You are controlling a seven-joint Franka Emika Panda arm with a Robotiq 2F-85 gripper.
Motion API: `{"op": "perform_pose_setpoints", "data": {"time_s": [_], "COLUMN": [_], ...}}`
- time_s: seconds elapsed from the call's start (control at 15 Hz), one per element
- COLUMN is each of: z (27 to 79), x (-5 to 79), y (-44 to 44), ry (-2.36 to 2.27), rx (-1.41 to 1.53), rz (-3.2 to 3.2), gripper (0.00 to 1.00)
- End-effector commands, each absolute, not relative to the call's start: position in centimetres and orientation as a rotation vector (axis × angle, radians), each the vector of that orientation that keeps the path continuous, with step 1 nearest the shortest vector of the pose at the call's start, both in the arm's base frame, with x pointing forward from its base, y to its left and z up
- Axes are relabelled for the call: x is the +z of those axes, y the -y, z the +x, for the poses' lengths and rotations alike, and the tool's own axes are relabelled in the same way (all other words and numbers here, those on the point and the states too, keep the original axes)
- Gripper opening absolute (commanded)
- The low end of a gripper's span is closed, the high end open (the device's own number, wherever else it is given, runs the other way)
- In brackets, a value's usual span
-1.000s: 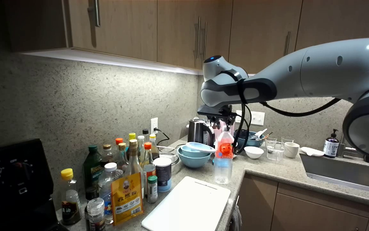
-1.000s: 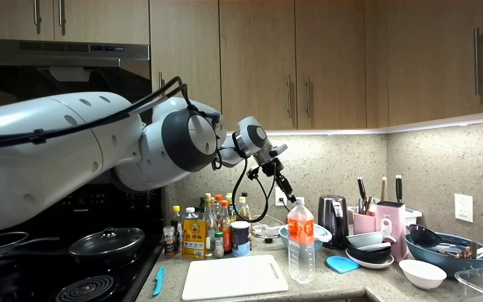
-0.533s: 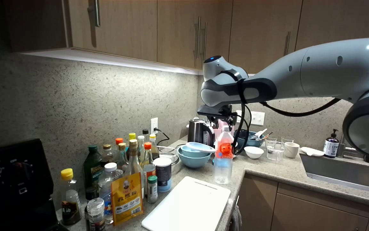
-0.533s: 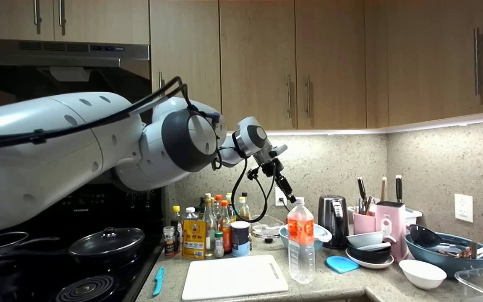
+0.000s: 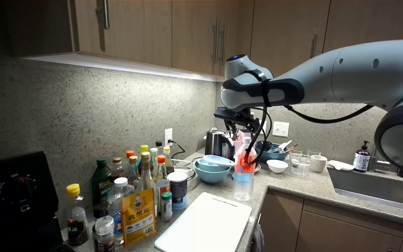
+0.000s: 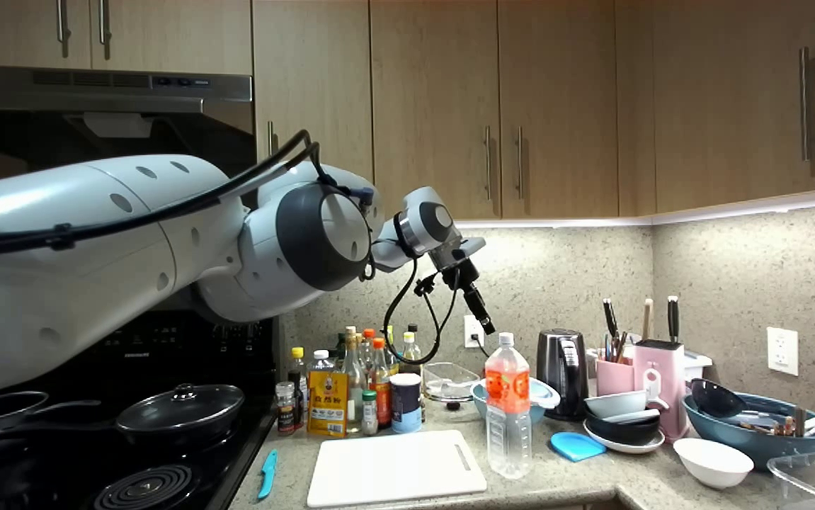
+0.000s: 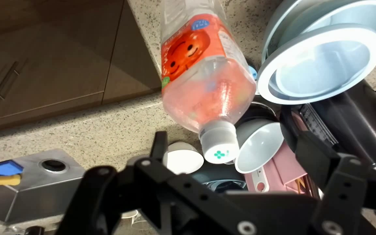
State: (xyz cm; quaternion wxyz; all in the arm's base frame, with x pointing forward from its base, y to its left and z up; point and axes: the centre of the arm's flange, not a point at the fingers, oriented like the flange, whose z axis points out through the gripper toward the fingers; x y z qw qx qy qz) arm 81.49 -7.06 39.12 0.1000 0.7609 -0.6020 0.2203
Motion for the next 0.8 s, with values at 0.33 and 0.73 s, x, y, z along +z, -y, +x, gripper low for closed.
{"op": "perform_pose_setpoints", "data": {"time_s": [0.33,0.73], "z": [86.0,81.3], "x": [42.1,40.7], "y": [9.2,8.9], "ry": [2.063,2.008], "rx": [0.655,0.691], "rz": [2.119,2.138], "gripper": [1.0,1.0]}}
